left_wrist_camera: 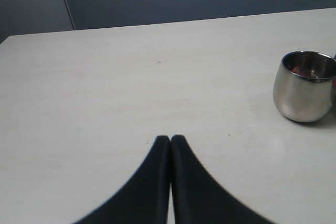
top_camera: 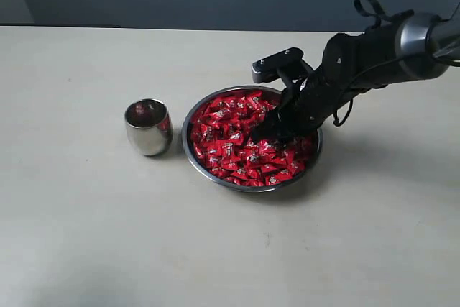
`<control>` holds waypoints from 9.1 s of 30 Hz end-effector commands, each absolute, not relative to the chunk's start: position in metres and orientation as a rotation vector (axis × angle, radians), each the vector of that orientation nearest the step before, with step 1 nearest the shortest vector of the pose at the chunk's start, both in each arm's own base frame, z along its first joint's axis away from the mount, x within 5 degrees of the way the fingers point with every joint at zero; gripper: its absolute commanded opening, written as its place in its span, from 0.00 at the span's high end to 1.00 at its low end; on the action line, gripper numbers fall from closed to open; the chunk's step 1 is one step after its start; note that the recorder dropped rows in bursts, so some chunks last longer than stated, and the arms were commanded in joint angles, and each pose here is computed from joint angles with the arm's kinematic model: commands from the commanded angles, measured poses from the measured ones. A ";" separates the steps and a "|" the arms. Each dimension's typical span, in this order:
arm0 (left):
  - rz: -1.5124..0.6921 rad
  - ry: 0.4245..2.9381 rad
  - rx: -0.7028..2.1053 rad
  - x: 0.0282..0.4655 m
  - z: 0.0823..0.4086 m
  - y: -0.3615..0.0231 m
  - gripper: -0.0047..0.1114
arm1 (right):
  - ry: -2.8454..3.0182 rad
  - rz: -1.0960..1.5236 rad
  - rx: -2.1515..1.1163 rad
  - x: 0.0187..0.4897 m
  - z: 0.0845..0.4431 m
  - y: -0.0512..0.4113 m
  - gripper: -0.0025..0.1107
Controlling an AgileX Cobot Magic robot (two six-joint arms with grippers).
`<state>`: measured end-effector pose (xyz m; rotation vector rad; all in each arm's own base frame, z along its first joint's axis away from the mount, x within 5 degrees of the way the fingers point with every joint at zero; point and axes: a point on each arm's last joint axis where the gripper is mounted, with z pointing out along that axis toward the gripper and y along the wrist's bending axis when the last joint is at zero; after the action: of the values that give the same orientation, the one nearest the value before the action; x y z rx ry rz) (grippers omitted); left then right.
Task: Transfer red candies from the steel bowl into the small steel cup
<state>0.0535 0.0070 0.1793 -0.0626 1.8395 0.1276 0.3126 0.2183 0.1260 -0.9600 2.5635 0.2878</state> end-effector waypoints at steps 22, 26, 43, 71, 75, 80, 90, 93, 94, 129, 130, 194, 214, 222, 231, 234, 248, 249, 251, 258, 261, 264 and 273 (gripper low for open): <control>0.124 1.821 -0.055 0.053 0.183 0.007 0.96 | 2.551 0.321 -1.087 0.302 0.118 0.230 0.98; 0.124 1.821 -0.055 0.053 0.183 0.007 0.96 | 2.559 0.327 -1.092 0.300 0.120 0.230 0.98; 0.124 1.821 -0.055 0.053 0.183 0.007 0.96 | 2.394 0.353 -1.082 0.291 0.193 0.224 0.99; 0.124 1.821 -0.055 0.053 0.183 0.007 0.96 | 2.156 0.633 -1.210 0.298 0.195 0.378 0.99; 0.124 1.821 -0.055 0.053 0.183 0.007 0.96 | 2.134 0.622 -1.268 0.300 0.185 0.390 0.99; 0.124 1.821 -0.055 0.053 0.183 0.007 0.96 | 2.129 0.576 -1.333 0.300 0.183 0.388 0.74; 0.124 1.821 -0.055 0.053 0.183 0.007 0.96 | 2.205 0.399 -1.272 0.301 0.264 0.322 0.73; 0.124 1.821 -0.055 0.053 0.183 0.007 0.96 | 2.265 0.375 -1.190 0.306 0.263 0.286 0.73; 0.124 1.821 -0.055 0.053 0.183 0.007 0.96 | 2.284 0.374 -1.153 0.307 0.260 0.275 0.73; 0.124 1.821 -0.055 0.053 0.183 0.007 0.96 | 2.554 0.598 -1.102 0.293 0.139 0.263 0.54; 0.124 1.821 -0.055 0.053 0.183 0.007 0.96 | 2.552 0.597 -1.097 0.293 0.139 0.263 0.54; 0.124 1.821 -0.055 0.053 0.183 0.007 0.96 | 2.478 0.457 -1.302 0.303 0.167 0.312 0.57; 0.124 1.821 -0.055 0.053 0.183 0.007 0.96 | 2.500 0.466 -1.263 0.307 0.146 0.317 0.98; 0.124 1.821 -0.055 0.053 0.183 0.007 0.96 | 2.412 0.498 -1.255 0.299 0.197 0.312 0.98; 0.124 1.821 -0.055 0.053 0.183 0.007 0.96 | 2.156 0.684 -1.238 0.285 0.235 0.340 0.98; 0.124 1.821 -0.055 0.053 0.183 0.007 0.96 | 2.102 0.741 -1.261 0.284 0.231 0.356 0.98; 0.124 1.821 -0.055 0.053 0.183 0.007 0.96 | 2.124 0.779 -1.315 0.298 0.199 0.383 0.66; 0.124 1.821 -0.055 0.053 0.183 0.007 0.96 | 2.122 0.772 -1.324 0.297 0.203 0.381 0.66; 0.124 1.821 -0.055 0.053 0.183 0.007 0.96 | 2.125 0.737 -1.334 0.295 0.218 0.376 0.67; 0.124 1.821 -0.055 0.053 0.183 0.007 0.96 | 2.244 0.339 -1.314 0.293 0.263 0.329 0.67; 0.124 1.821 -0.055 0.053 0.183 0.007 0.96 | 2.334 0.281 -1.238 0.301 0.256 0.297 0.67; 0.124 1.821 -0.055 0.053 0.183 0.007 0.96 | 2.450 0.296 -1.136 0.304 0.225 0.262 0.67; 0.124 1.821 -0.055 0.053 0.183 0.007 0.96 | 2.461 0.305 -1.141 0.306 0.165 0.263 0.58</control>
<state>0.0535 0.0070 0.1793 -0.0626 1.8395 0.1276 0.3011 0.2628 0.1714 -1.1330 2.4897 0.3200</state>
